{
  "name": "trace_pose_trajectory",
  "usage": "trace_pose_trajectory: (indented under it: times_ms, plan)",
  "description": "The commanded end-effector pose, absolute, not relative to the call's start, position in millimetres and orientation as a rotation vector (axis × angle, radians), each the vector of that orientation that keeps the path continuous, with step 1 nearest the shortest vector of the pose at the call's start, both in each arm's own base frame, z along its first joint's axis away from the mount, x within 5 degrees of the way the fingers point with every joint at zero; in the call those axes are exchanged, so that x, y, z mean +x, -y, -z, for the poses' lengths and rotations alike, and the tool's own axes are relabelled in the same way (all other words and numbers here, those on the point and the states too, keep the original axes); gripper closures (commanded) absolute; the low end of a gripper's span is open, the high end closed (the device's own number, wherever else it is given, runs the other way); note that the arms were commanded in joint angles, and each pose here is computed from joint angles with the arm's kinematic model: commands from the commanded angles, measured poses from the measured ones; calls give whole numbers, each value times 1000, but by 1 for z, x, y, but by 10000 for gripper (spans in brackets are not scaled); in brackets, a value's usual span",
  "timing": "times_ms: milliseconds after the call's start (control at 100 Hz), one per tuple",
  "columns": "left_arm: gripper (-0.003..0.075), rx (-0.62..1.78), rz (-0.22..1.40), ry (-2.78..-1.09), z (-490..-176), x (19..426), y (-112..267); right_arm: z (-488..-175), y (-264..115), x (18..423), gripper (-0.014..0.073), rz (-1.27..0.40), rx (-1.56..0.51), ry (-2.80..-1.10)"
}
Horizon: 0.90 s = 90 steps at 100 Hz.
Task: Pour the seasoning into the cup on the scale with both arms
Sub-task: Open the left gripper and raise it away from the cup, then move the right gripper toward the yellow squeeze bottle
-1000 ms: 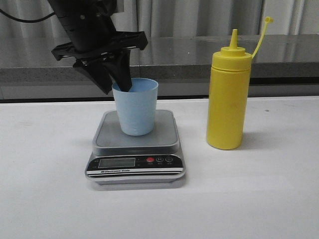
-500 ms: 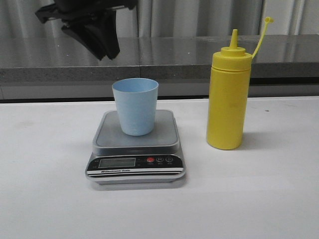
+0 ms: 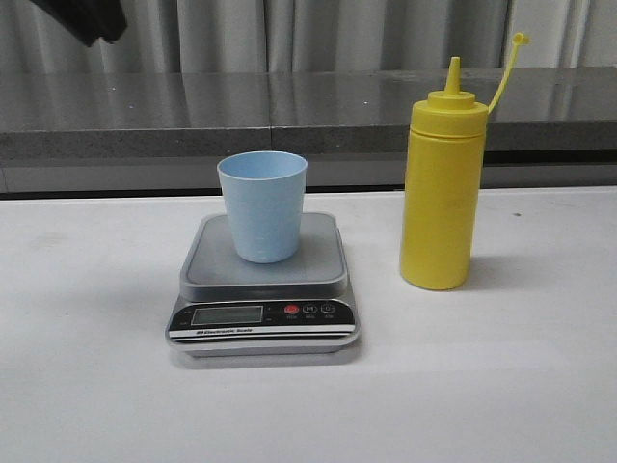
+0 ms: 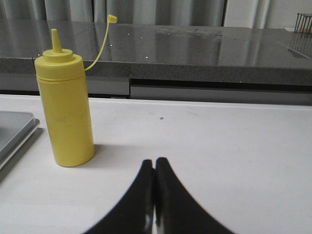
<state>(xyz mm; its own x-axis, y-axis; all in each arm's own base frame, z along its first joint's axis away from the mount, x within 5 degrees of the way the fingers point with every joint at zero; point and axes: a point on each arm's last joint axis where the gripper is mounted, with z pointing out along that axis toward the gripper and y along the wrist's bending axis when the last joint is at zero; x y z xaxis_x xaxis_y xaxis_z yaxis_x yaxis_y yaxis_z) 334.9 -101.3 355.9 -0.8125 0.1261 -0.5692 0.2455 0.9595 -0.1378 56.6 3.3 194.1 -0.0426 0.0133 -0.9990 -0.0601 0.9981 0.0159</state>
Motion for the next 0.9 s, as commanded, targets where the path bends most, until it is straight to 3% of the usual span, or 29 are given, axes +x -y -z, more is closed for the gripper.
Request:
trace_pose_trajectory:
  times_ms: [0, 240, 510, 890]
  plan:
    - [610, 197, 293, -2434, -379, 319, 88, -209, -3, 54, 656, -63, -37, -1477]
    - [739, 98, 266, -2392, -369, 287, 60, -214, -4, 53, 656, -65, -37, -1424]
    - [740, 39, 242, -2346, -355, 242, 41, -222, -4, 52, 656, -82, -25, -1344]
    - [740, -34, 212, -2247, -334, 174, 21, -221, -3, 52, 656, -160, 52, -1361]
